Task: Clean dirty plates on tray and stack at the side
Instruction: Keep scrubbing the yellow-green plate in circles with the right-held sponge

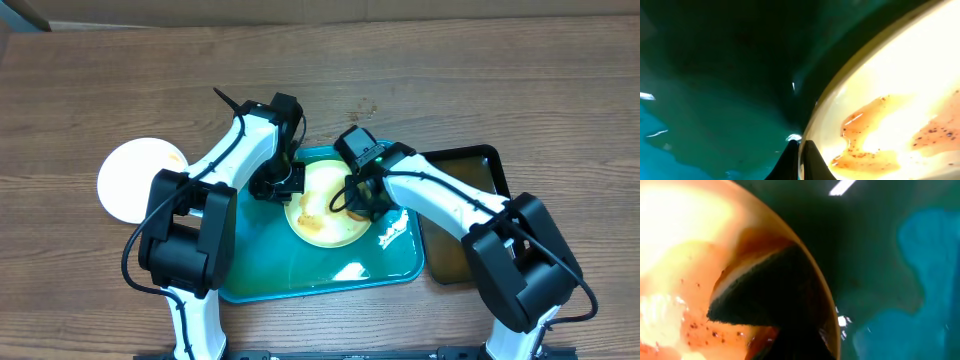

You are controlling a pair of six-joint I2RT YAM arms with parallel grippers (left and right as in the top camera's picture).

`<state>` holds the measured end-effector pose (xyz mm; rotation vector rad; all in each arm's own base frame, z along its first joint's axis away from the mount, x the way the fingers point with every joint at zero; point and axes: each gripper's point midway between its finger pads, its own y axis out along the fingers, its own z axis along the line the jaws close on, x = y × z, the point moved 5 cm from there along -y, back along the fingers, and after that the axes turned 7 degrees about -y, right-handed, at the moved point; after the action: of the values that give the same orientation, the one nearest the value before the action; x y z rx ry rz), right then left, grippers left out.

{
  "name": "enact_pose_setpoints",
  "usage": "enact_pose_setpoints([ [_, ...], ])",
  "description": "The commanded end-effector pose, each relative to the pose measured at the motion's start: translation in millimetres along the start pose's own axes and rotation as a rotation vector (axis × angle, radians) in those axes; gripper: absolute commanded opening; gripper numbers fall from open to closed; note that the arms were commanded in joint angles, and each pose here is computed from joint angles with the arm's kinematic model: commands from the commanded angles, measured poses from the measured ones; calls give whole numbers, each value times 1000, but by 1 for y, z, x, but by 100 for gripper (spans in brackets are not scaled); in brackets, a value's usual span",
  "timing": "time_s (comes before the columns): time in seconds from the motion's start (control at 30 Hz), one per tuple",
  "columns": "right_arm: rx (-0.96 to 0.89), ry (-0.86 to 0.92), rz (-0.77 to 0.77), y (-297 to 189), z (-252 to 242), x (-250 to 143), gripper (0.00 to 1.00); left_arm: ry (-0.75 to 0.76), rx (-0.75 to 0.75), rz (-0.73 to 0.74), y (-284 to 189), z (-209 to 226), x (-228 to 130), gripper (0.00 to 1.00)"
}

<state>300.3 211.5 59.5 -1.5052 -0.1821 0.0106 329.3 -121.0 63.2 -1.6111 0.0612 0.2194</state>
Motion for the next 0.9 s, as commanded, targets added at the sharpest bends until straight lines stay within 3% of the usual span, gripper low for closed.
enact_pose_setpoints([
  [0.0,11,-78,111,11,-8,-20,4,-18,52,-12,1,10,0,4],
  [0.17,199,-295,93,9,28,-22,4,-18,52,-13,1,10,0,4],
  [0.33,336,-367,49,5,62,-23,4,-18,53,-11,1,10,0,4],
  [0.87,383,-201,27,2,100,-30,4,-18,53,-10,1,10,-1,4],
])
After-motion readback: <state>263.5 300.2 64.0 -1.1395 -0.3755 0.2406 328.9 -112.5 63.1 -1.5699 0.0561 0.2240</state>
